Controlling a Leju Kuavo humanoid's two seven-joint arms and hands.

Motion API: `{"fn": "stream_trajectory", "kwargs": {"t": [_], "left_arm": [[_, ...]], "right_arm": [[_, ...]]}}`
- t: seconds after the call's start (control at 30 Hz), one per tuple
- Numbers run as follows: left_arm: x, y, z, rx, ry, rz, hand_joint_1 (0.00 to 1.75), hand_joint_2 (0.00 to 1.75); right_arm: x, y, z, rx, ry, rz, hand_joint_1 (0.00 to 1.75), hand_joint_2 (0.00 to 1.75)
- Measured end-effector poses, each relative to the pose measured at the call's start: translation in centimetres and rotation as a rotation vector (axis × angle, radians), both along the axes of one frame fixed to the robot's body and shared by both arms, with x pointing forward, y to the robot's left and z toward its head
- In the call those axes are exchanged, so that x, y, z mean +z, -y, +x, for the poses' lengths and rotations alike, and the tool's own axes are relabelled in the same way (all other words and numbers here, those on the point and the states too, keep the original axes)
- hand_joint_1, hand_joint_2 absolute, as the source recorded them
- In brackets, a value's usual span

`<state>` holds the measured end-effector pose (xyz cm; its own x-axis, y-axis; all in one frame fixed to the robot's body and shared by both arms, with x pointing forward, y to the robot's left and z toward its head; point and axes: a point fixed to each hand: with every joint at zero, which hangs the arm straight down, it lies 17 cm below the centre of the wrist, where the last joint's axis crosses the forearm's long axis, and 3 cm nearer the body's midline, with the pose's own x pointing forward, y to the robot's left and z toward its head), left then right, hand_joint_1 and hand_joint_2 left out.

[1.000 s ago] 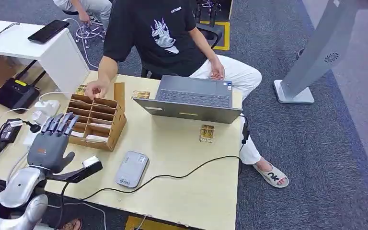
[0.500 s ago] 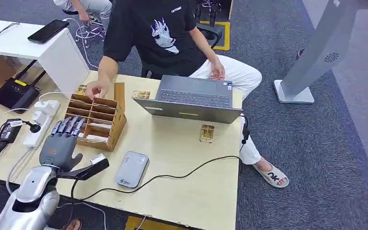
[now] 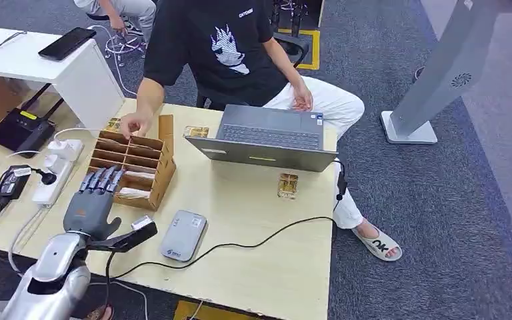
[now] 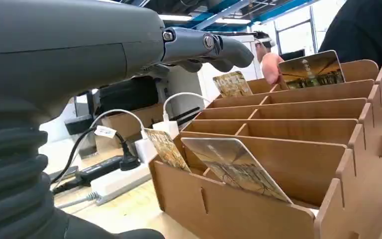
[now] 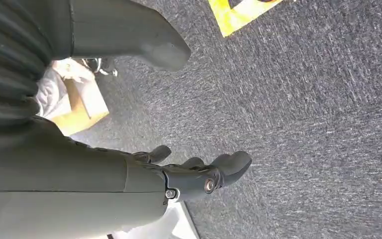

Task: Pass the card to the sensor for recognition and then transmit it.

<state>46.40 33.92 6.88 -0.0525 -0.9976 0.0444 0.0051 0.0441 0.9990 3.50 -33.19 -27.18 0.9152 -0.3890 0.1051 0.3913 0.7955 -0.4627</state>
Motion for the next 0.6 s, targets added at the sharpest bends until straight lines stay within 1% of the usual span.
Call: {"fn": "stream_trajectory", "kwargs": {"t": [0.1,0.13,0.17,0.2,0.23,0.6], "left_arm": [[-0.2,0.0,0.0,0.001,-0.004,-0.002,0.0,1.75],[-0.3,0.1,0.0,0.001,-0.005,-0.002,0.03,1.75],[-0.3,0.1,0.0,-0.001,-0.006,-0.003,0.38,1.75],[-0.3,0.2,0.0,-0.004,-0.005,-0.004,1.54,1.75],[-0.4,0.2,0.0,-0.003,-0.006,-0.004,1.75,1.75],[-1.4,0.2,0.0,-0.001,-0.026,-0.009,1.75,1.75]], "right_arm": [[0.0,0.0,0.0,0.0,0.0,0.0,0.0,1.75],[0.0,0.0,0.0,0.0,0.0,0.0,0.0,1.75],[0.0,0.0,0.0,0.0,0.0,0.0,0.0,1.75],[0.0,0.0,0.0,0.001,0.0,0.0,0.0,1.75],[0.0,0.0,0.0,0.002,0.0,0.0,0.0,1.75],[0.0,0.1,0.1,0.006,0.002,0.0,0.0,1.75]]}}
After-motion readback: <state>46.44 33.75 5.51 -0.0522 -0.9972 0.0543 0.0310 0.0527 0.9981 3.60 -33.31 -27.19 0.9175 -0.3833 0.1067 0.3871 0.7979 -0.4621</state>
